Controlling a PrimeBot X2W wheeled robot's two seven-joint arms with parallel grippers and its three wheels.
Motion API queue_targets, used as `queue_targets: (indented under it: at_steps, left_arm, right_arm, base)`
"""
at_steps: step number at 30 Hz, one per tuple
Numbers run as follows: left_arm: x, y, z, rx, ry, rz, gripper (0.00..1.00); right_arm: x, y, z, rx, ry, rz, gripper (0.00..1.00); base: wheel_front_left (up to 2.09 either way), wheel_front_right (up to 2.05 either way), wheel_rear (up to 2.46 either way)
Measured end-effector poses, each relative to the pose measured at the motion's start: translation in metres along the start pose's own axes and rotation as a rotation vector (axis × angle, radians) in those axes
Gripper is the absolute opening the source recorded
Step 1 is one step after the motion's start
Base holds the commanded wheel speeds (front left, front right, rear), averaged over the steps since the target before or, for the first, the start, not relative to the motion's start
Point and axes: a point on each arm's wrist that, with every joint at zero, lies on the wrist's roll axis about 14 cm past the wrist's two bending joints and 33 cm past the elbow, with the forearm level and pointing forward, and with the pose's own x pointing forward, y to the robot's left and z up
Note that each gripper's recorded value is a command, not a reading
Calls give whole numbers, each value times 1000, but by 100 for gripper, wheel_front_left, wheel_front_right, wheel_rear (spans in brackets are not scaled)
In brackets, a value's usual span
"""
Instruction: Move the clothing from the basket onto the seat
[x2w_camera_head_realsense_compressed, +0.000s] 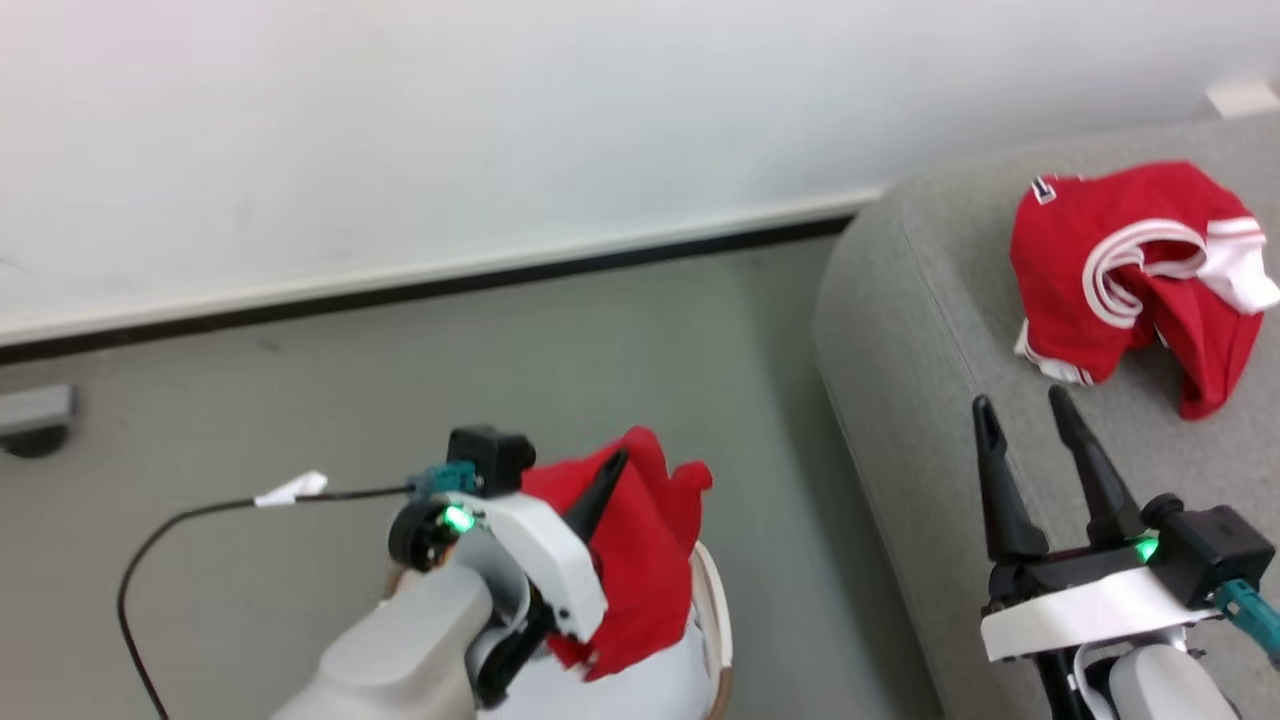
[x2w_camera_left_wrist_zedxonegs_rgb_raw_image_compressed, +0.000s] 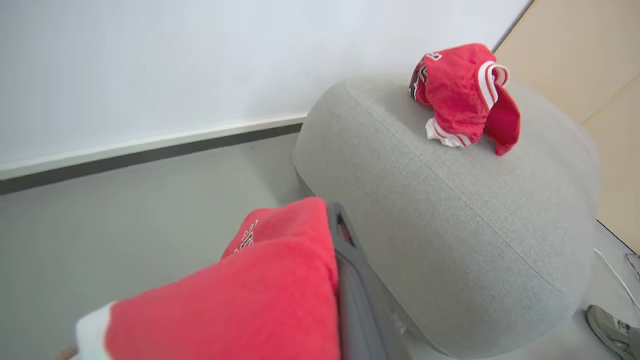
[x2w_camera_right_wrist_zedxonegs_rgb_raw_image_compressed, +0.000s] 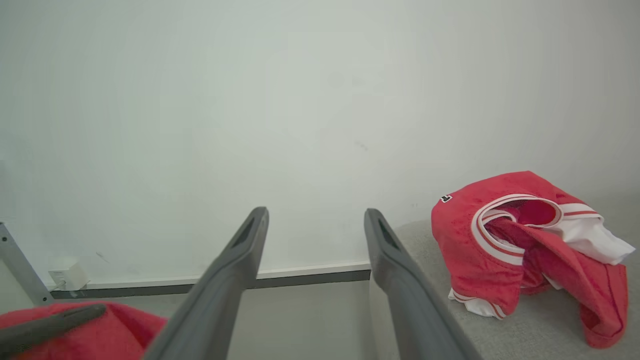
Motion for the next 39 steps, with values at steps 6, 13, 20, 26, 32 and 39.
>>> queue_targets:
  at_steps: [6,13,20,26,32,39]
  left_arm:
    - [-17,-8,68,97,-184,15,0]
    - [-42,-24,122,202,-340,14,0]
    - [-60,-37,156,267,-444,7,0]
    - [-69,-48,169,291,-495,-8,0]
    - [-71,-54,166,291,-499,-15,0]
    - [-72,-58,163,289,-501,-22,0]
  right_arm:
    - [-5,30,6,50,-18,76,100]
    - [-10,61,7,81,-18,159,100]
    - [-15,83,0,92,4,219,100]
    - [-20,93,-6,93,26,249,100]
    - [-22,96,-10,87,41,267,100]
    - [-26,107,-19,71,71,313,100]
  base:
    - [0,0,0]
    - [0,0,0]
    - [0,0,0]
    - [0,0,0]
    - [0,0,0]
    - [0,0,0]
